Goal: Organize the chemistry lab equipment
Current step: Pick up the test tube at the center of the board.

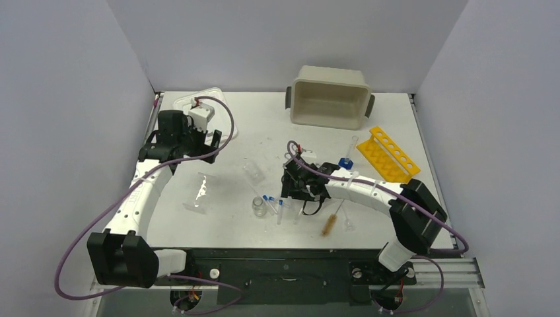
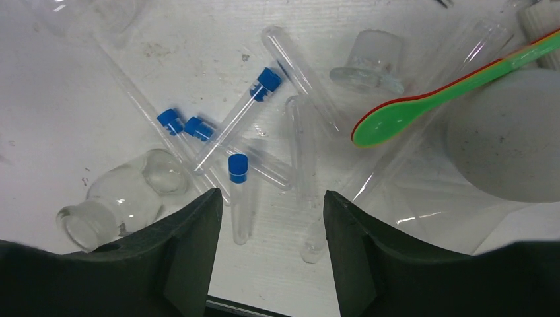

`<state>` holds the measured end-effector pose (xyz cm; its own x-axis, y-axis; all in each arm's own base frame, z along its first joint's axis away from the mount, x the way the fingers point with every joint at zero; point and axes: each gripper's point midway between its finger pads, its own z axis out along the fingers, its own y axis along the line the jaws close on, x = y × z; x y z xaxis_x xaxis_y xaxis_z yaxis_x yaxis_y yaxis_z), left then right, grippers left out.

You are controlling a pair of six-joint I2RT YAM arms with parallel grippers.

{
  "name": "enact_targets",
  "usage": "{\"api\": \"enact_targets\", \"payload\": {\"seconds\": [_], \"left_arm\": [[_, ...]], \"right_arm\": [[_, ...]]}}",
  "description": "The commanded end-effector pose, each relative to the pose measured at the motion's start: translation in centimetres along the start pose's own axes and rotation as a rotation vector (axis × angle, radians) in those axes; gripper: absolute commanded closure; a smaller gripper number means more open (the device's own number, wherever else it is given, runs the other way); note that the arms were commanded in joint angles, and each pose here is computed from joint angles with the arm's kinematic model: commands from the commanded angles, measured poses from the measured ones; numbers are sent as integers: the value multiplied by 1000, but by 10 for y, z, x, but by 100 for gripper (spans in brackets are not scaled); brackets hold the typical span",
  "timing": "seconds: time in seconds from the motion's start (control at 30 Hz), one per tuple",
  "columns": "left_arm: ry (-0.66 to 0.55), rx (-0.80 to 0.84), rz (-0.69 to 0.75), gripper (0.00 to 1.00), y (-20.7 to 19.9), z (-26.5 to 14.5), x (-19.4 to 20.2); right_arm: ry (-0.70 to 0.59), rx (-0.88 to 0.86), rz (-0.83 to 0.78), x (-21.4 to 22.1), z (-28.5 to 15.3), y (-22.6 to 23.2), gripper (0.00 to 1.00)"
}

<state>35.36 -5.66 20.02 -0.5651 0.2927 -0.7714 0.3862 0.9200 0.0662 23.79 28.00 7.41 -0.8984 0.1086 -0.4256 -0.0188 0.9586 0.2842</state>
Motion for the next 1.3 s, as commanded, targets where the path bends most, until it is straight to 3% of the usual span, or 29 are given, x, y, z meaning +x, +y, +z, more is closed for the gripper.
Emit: {"api": "enact_targets", "payload": {"seconds": [0.0, 0.3, 0.7, 0.87, 1.17, 1.27], "left_arm": [[-33, -12, 32, 3, 0, -12, -5], [-30, -13, 56, 3, -5, -14, -3], [-25, -21, 80, 3, -4, -15, -2], [-26, 3, 85, 3, -10, -16, -4], [-52, 46, 115, 3, -29, -22, -8], [-54, 73, 125, 3, -38, -23, -8]], "right_arm": [[9, 27, 66, 10, 14, -4, 46], [-35, 152, 86, 18, 21, -42, 46], [-80, 235, 96, 10, 38, -55, 48], [-78, 257, 95, 14, 46, -58, 61], [-148, 238, 101, 0, 27, -50, 97], [-177, 214, 112, -8, 15, -43, 100]]}}
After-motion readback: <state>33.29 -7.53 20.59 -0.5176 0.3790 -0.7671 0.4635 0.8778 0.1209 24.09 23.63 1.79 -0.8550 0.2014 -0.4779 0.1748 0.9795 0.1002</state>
